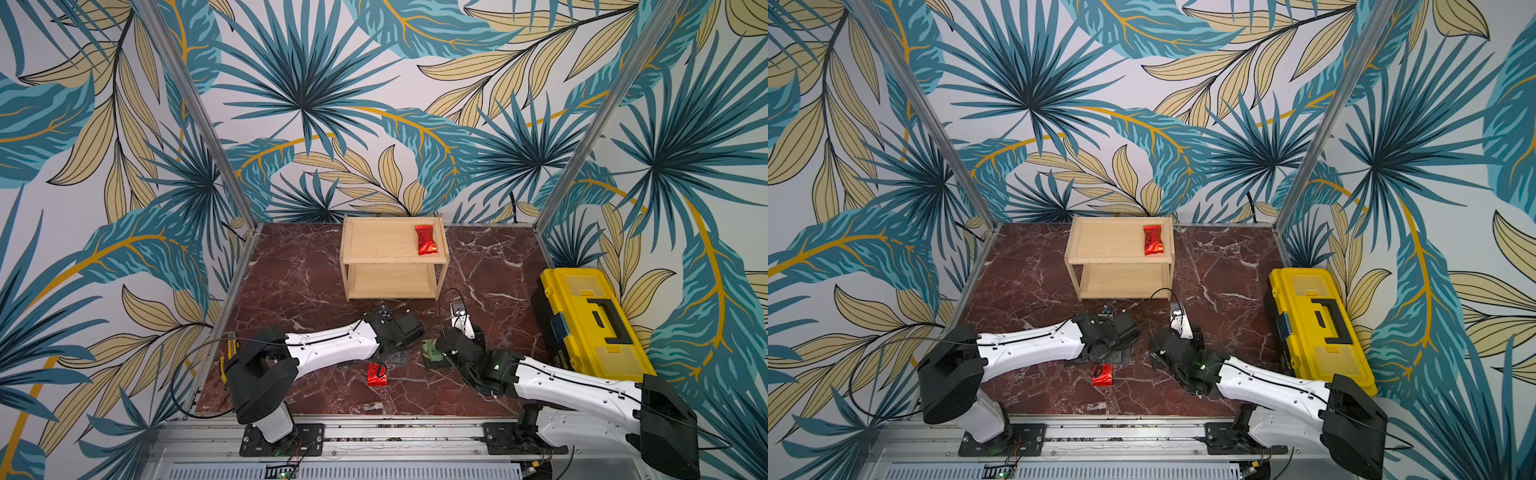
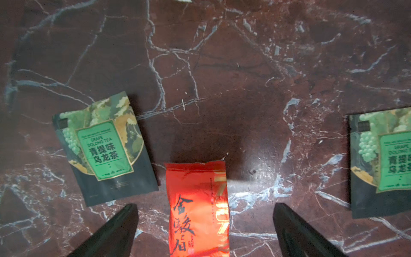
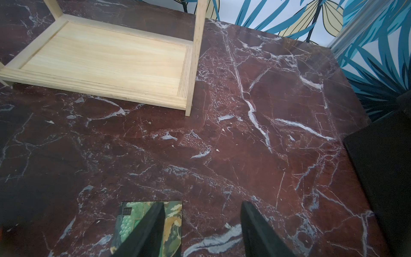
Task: Place the tea bags on the shelf by color
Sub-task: Pick up the tea bag from the center of the board.
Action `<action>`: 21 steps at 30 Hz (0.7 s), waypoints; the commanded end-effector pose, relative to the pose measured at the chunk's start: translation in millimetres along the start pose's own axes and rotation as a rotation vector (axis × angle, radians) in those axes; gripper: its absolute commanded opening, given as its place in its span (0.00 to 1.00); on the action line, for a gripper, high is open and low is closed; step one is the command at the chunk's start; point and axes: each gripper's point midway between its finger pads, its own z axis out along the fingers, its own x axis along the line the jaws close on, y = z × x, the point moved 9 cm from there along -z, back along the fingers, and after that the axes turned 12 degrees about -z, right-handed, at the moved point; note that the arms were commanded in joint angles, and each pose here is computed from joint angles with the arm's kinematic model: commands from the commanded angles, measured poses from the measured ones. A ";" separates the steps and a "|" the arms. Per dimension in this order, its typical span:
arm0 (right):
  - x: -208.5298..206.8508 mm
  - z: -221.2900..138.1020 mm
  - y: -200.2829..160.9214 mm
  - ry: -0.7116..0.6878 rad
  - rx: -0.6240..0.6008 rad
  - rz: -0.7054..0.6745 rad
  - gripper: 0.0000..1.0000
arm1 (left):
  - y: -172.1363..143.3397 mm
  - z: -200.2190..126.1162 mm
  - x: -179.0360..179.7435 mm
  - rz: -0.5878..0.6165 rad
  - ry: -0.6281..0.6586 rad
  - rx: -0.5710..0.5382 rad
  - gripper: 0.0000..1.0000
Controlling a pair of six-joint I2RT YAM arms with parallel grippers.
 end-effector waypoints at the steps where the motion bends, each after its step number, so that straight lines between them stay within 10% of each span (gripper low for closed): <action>1: 0.1 2.8 -1.2 0.019 0.006 0.018 0.60 | 1.2 -5.4 -4.7 -0.023 0.002 0.012 1.00; 21: -3.3 2.2 7.4 0.028 -0.031 0.032 0.59 | -25.2 -0.1 8.3 0.027 0.023 0.091 0.96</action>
